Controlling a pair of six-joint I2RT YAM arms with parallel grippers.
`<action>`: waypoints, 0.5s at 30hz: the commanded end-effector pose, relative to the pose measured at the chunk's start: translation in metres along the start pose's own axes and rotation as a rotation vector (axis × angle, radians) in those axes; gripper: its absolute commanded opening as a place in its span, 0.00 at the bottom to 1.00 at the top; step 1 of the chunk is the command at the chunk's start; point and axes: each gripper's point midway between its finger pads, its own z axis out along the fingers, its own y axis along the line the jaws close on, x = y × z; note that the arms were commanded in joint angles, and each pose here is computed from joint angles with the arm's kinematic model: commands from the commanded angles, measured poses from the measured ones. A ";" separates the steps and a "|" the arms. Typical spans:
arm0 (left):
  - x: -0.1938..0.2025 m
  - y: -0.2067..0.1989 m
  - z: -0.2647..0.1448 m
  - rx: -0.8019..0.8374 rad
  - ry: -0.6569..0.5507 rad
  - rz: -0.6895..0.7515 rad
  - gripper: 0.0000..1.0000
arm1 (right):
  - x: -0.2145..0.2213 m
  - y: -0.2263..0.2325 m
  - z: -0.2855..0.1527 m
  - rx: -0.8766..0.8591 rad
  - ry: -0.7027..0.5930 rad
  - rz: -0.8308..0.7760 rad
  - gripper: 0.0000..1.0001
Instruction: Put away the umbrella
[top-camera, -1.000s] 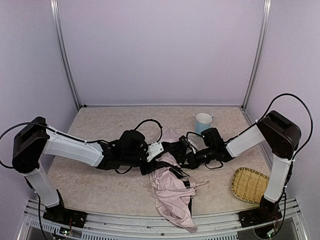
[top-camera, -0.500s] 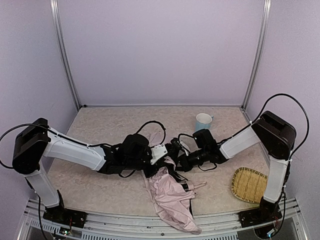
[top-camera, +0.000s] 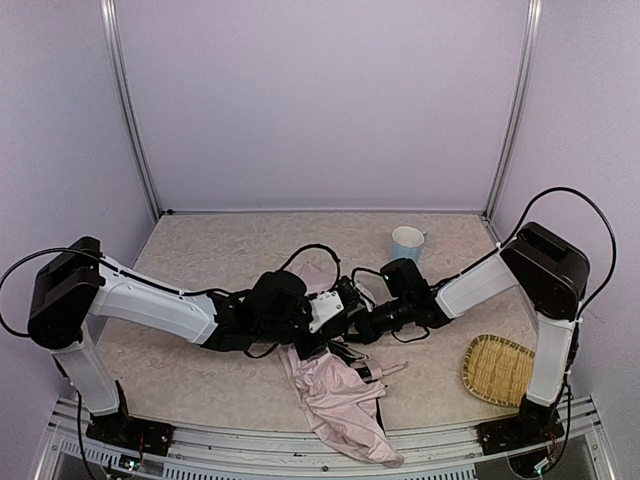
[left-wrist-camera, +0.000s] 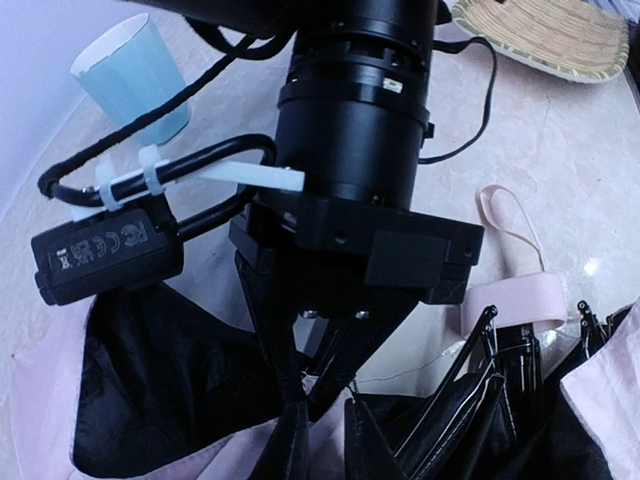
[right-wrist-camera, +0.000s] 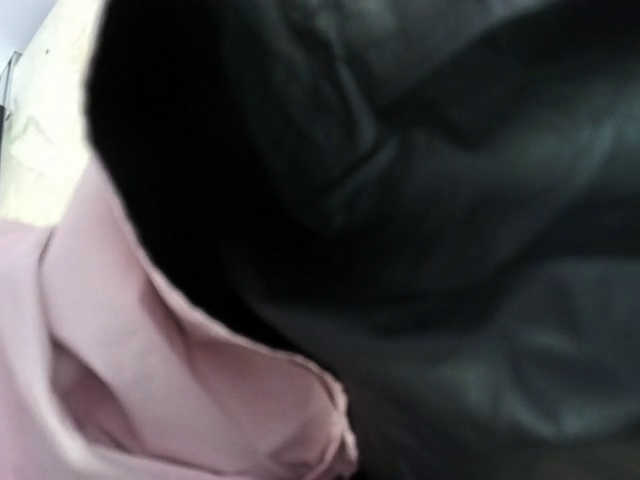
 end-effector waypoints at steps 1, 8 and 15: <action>-0.039 -0.002 -0.024 0.043 -0.111 -0.031 0.23 | 0.012 -0.016 0.004 0.077 0.045 0.033 0.00; -0.076 -0.027 -0.095 0.152 -0.268 -0.047 0.63 | 0.018 -0.032 0.008 0.133 0.088 0.065 0.00; -0.054 -0.154 -0.099 0.332 -0.220 0.202 0.83 | 0.026 -0.046 0.008 0.179 0.102 0.115 0.00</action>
